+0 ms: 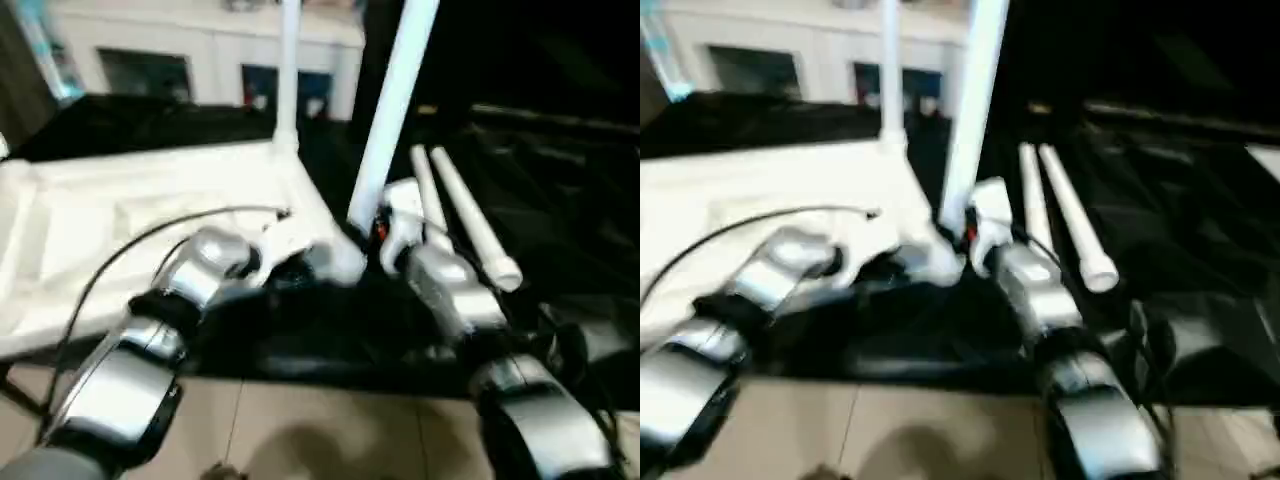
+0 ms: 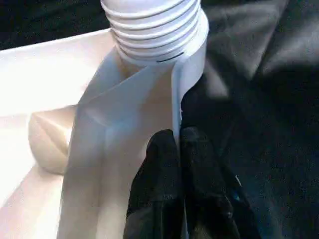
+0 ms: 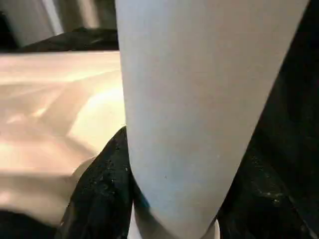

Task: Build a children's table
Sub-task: Insert table leg to table base

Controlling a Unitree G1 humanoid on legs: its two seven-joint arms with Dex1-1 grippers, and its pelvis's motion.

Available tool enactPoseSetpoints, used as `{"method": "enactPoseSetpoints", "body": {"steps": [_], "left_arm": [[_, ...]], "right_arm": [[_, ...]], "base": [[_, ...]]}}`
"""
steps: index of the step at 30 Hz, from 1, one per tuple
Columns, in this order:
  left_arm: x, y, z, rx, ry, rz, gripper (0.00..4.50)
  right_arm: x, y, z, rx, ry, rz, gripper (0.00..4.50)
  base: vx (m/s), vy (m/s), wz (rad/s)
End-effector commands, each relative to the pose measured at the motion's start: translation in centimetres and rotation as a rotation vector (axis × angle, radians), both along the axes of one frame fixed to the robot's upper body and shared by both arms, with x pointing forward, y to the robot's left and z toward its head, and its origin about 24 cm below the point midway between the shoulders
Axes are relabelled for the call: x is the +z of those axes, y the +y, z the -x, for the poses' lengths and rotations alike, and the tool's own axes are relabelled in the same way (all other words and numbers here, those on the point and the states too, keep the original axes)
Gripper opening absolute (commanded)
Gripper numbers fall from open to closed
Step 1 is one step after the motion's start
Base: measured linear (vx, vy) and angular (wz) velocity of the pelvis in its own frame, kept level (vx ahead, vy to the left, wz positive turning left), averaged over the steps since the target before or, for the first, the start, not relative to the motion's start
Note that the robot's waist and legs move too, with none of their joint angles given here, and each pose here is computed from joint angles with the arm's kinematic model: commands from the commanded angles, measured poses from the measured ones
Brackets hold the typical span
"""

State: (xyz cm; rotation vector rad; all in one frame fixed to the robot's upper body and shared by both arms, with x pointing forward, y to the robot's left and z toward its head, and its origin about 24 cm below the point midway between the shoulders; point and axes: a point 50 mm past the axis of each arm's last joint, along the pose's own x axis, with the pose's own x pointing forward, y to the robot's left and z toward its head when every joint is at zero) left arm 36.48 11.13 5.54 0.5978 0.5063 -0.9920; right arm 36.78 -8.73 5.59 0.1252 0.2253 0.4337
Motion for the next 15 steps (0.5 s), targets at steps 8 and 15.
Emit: {"method": "enactPoseSetpoints", "body": {"steps": [8,15], "left_arm": [[1.2,0.0,-1.4,0.133,-0.086,-0.052,0.0],[0.8,0.1,-1.2,0.126,-0.082,-0.057,0.0]], "right_arm": [[-7.0,-0.7,2.9,-0.127,0.375,0.127,1.86],[-6.8,0.1,2.9,-0.067,0.348,0.176,1.86]], "base": [[0.0,0.0,0.0],[0.0,0.0,0.0]]}}
